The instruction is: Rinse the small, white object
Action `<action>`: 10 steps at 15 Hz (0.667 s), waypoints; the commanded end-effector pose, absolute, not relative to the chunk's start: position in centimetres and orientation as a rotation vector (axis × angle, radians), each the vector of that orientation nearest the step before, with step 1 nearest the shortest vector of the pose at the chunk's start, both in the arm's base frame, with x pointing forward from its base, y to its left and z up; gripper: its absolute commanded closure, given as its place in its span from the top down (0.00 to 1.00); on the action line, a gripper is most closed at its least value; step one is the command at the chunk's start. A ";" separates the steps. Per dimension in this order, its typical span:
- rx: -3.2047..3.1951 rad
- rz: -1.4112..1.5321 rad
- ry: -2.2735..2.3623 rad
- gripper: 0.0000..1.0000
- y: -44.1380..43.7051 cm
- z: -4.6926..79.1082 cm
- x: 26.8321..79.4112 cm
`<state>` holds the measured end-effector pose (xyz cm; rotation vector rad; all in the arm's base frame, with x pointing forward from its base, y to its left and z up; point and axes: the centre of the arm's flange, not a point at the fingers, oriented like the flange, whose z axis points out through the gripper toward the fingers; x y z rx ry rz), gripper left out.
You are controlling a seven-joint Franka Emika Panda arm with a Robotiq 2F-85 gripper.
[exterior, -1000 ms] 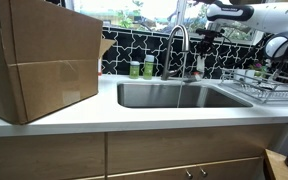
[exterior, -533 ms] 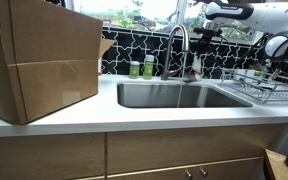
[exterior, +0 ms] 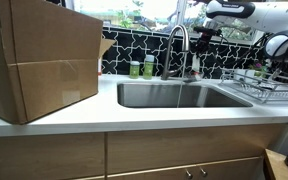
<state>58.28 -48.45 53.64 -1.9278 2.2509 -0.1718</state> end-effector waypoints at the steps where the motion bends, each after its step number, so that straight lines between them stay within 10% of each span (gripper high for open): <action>1: -1.932 -0.097 2.215 0.02 -47.8 53.7 57.4; 10: -1.873 -0.331 2.386 0.02 -50.1 54.3 57.5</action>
